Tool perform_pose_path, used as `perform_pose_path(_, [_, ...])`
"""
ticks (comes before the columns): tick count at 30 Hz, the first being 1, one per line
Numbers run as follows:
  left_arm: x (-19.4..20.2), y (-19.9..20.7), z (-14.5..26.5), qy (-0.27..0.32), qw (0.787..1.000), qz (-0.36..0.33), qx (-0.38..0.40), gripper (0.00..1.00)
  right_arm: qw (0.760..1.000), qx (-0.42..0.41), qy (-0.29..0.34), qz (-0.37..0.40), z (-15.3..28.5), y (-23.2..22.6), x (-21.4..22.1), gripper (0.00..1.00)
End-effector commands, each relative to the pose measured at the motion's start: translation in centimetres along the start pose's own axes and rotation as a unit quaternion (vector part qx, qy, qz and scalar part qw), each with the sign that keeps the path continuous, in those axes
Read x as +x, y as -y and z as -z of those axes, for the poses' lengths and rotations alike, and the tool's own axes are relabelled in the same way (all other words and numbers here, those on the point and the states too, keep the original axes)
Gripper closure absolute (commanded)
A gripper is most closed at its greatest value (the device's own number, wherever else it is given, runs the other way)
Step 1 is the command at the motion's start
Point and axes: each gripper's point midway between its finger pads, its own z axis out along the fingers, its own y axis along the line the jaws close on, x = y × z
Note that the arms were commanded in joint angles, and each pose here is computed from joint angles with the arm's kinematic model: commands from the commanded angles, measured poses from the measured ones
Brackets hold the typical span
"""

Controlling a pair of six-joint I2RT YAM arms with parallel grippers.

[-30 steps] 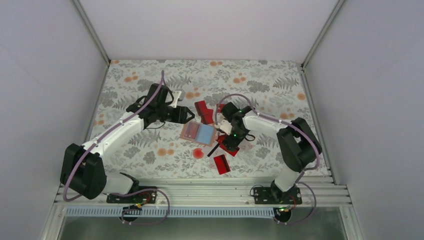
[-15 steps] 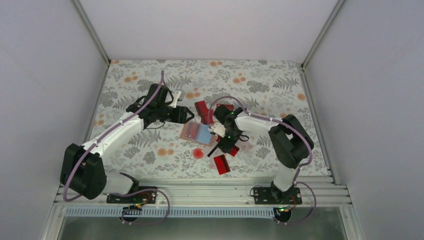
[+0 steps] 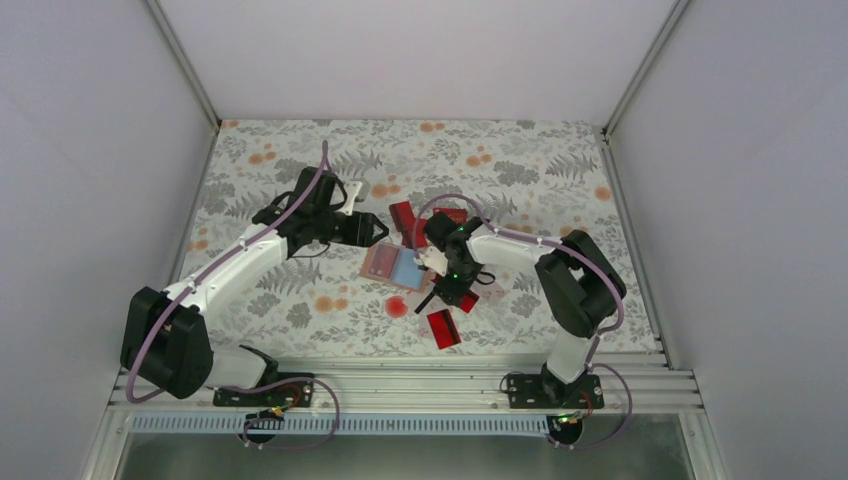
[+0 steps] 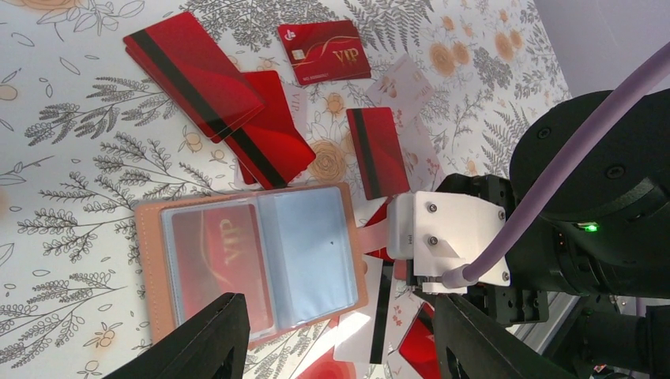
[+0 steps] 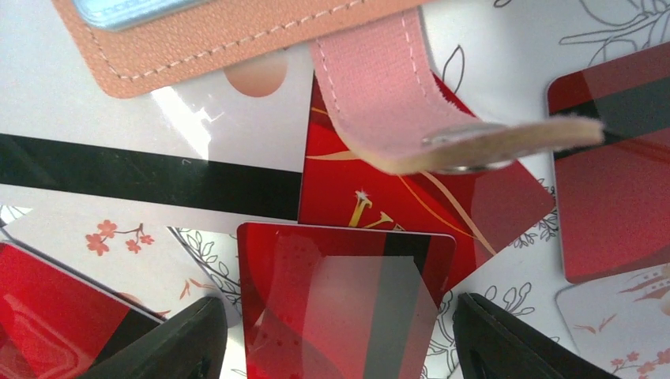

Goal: Put the credit cards into the card holder

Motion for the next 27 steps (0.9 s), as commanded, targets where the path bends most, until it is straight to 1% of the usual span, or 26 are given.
perform_pose_path(1, [-0.8,0.6,0.7,0.017,1.0,-0.012,0.0,0.4,0.998,-0.024,-0.058,-0.001,-4.5,-1.7,2.3,0.28])
perform_pose_path(9, [-0.5,0.5,0.9,0.019,1.0,-0.009,-0.001,0.4,0.998,-0.029,-0.056,0.002,-4.7,-1.9,2.2,0.34])
perform_pose_path(21, [-0.7,0.7,1.1,0.023,1.0,-0.01,0.002,0.4,0.999,-0.013,-0.03,-0.004,-2.8,-1.2,0.8,0.38])
perform_pose_path(27, [-0.7,0.7,1.1,0.024,1.0,-0.009,0.003,0.4,1.0,0.0,-0.018,-0.006,-1.6,-0.7,0.1,0.38])
